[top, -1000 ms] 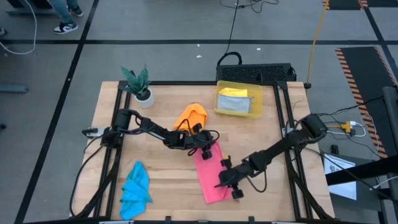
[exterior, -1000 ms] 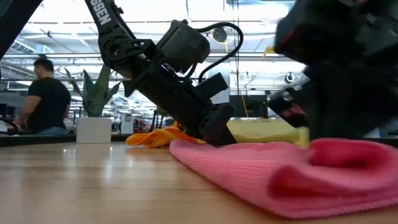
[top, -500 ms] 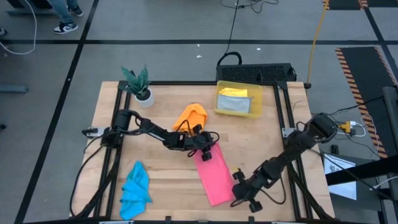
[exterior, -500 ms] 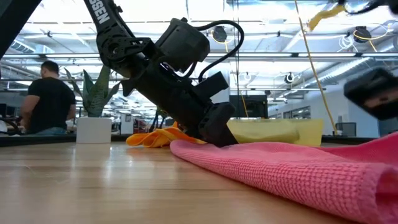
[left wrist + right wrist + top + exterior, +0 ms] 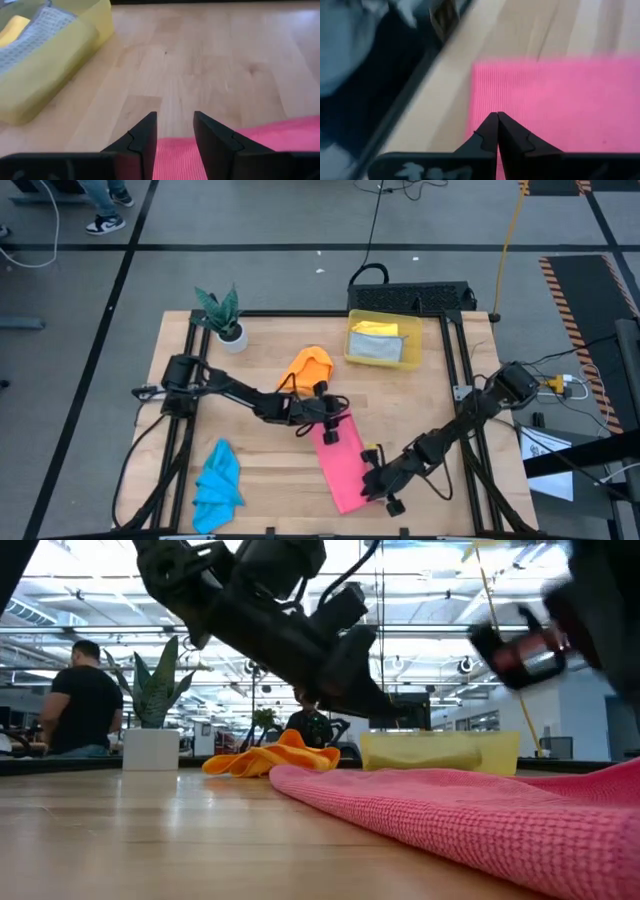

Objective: Fold microfiber towels
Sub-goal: Fold the pink kitchen towel

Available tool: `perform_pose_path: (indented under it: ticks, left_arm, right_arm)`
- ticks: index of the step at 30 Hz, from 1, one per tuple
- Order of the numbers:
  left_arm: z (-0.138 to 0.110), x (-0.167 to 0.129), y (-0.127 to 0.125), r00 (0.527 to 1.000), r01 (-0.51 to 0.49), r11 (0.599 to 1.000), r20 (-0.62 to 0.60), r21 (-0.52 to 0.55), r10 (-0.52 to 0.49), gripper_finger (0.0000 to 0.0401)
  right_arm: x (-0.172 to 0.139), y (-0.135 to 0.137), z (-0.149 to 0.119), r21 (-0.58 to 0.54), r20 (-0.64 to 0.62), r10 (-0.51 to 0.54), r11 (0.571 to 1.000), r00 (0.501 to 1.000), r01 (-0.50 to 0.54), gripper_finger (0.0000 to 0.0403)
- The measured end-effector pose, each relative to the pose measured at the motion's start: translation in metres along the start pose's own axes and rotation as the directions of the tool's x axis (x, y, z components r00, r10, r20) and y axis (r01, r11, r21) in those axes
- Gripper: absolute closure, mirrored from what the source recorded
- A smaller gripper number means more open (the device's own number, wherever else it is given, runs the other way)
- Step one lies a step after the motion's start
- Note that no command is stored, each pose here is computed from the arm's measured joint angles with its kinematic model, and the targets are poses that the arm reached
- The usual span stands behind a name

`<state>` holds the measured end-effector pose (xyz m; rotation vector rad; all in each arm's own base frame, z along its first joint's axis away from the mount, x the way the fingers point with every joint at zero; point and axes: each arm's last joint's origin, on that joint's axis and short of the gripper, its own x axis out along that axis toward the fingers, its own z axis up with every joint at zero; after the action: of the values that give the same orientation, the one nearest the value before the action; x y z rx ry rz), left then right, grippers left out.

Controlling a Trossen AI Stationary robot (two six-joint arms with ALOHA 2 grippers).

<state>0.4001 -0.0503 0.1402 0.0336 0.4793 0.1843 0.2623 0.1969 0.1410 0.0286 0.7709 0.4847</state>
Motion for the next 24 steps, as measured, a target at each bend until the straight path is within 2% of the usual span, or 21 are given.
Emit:
perform_pose_path:
  ticks: [4, 9, 13, 16, 19, 24]
  left_arm:
    - [0.003, -0.009, -0.016, 0.999, 0.036, 0.999, 0.002, 0.026, -0.036, 0.0270]
    - [-0.021, -0.020, -0.038, 0.979, 0.089, 0.988, -0.193, 0.130, -0.062, 0.0270]
    - [-0.031, -0.026, -0.045, 0.976, 0.059, 0.991, -0.216, 0.122, -0.031, 0.0270]
    - [-0.039, -0.027, -0.043, 0.971, 0.051, 0.991, -0.237, 0.126, -0.020, 0.0270]
    - [-0.044, -0.027, -0.036, 0.969, -0.011, 0.990, -0.244, 0.141, 0.045, 0.0270]
    - [-0.048, -0.021, -0.013, 0.956, -0.120, 0.978, -0.245, 0.173, 0.161, 0.0270]
  right_arm:
    - [0.002, -0.008, -0.024, 0.085, -0.112, -0.008, 0.996, 0.994, 0.018, 0.0403]
    - [-0.003, -0.011, -0.040, 0.190, -0.144, -0.020, 0.981, 0.989, 0.047, 0.0403]
    - [-0.005, -0.007, -0.043, 0.198, -0.149, -0.010, 0.979, 0.989, 0.040, 0.0403]
    - [-0.005, -0.002, -0.042, 0.191, -0.123, 0.011, 0.981, 0.992, 0.013, 0.0403]
    - [-0.005, 0.005, -0.038, 0.199, -0.075, 0.037, 0.980, 0.996, -0.022, 0.0403]
    - [-0.005, 0.006, -0.038, 0.262, -0.042, -0.029, 0.964, 0.999, 0.039, 0.0403]
